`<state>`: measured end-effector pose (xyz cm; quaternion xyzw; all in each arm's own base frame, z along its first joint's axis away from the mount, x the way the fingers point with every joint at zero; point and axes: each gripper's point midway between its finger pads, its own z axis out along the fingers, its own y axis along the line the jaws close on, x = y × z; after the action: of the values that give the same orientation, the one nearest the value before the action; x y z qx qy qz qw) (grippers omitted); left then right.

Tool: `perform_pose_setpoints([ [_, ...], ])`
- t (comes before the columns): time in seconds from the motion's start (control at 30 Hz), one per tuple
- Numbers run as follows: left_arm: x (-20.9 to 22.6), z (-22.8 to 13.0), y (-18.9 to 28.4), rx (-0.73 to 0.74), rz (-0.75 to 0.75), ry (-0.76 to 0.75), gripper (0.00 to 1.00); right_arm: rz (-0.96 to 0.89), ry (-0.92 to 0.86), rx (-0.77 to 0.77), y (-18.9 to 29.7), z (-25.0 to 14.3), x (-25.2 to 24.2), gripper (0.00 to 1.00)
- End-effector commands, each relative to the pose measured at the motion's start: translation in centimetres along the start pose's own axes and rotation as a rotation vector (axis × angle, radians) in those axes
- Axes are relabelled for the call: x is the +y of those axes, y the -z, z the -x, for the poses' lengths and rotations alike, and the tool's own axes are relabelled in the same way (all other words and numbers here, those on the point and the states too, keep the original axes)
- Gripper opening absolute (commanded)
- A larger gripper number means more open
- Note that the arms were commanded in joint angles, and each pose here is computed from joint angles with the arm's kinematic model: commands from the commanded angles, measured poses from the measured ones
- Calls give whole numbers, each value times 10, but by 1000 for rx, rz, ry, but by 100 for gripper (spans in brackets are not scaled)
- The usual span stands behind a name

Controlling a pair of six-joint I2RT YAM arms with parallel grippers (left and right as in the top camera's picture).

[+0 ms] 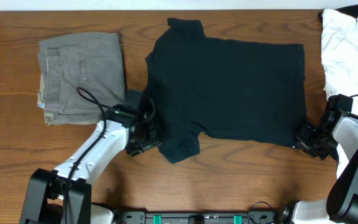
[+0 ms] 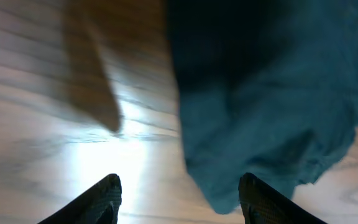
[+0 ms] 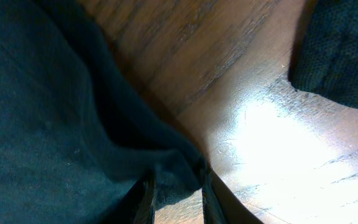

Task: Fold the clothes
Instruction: 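Move the left gripper to the left sleeve and the right to the lower-right hem, then grasp the black shirt's lower-left hem and lower-right hem with both grippers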

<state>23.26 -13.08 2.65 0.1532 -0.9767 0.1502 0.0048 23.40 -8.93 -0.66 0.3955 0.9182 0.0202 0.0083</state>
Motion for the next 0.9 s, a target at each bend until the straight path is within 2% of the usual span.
perform_pose_setpoints([
  [0.0,-18,-9,-5,19,-44,-45,63,-5,0,32,-9,-10,-2,24],
  [0.17,-17,-6,-10,-64,49,-89,62,-5,0,33,-9,-10,-2,24],
  [0.4,-7,-13,-26,-6,101,-48,62,-1,0,35,-9,-11,-1,25],
  [0.63,4,-18,-49,115,133,19,62,1,-1,39,-9,-12,-1,25],
  [0.67,6,-16,-49,118,131,31,61,0,-1,39,-9,-12,-1,25],
  [0.77,12,-16,-46,132,138,62,47,0,0,40,-9,-12,-1,26],
  [0.87,16,-16,-44,142,144,68,46,-2,-1,43,-9,-13,-2,26],
])
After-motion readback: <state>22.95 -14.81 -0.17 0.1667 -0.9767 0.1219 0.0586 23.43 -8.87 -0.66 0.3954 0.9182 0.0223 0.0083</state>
